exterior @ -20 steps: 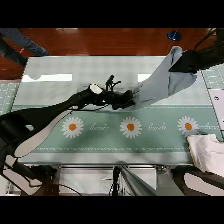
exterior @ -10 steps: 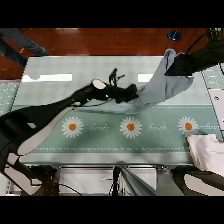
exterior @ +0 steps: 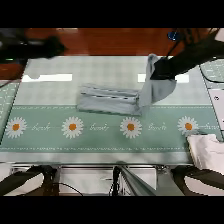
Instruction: Fold the shirts.
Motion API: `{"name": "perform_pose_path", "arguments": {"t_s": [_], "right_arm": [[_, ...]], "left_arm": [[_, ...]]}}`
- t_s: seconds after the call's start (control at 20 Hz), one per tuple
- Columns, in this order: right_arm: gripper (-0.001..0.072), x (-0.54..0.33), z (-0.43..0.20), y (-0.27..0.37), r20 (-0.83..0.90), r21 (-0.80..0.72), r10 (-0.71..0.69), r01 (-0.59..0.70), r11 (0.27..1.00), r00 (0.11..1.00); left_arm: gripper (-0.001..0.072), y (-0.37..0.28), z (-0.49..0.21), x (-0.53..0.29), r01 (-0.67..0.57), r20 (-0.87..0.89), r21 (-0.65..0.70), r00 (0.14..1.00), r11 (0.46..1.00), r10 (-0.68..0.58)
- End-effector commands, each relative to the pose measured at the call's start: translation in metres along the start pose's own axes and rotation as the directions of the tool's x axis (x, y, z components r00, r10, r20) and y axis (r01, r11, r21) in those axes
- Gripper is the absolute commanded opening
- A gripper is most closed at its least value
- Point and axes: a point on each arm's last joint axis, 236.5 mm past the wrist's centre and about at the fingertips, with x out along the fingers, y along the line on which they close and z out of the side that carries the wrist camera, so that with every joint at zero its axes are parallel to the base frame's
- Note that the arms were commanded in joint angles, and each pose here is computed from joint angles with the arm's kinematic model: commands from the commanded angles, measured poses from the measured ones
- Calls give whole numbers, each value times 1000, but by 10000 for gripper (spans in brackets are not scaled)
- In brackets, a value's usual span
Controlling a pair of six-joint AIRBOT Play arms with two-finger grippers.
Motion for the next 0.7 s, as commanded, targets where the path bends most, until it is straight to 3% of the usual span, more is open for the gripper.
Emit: {"name": "perform_pose_path", "arguments": {"t_s": [0.0,0.25,0.65], "right_arm": [[22,44,8,29,-17,-13,22,-22,1000,1000],[22,119,3,69,-79,-32,54,-57,998,995],[23,241,-13,141,-86,41,171,-168,985,982]], "left_arm": [[23,41,47,-131,-226,228,66,952,972,206],[24,43,41,-223,-363,330,56,886,930,326],[24,41,2,-196,-311,206,64,934,948,292]]}}
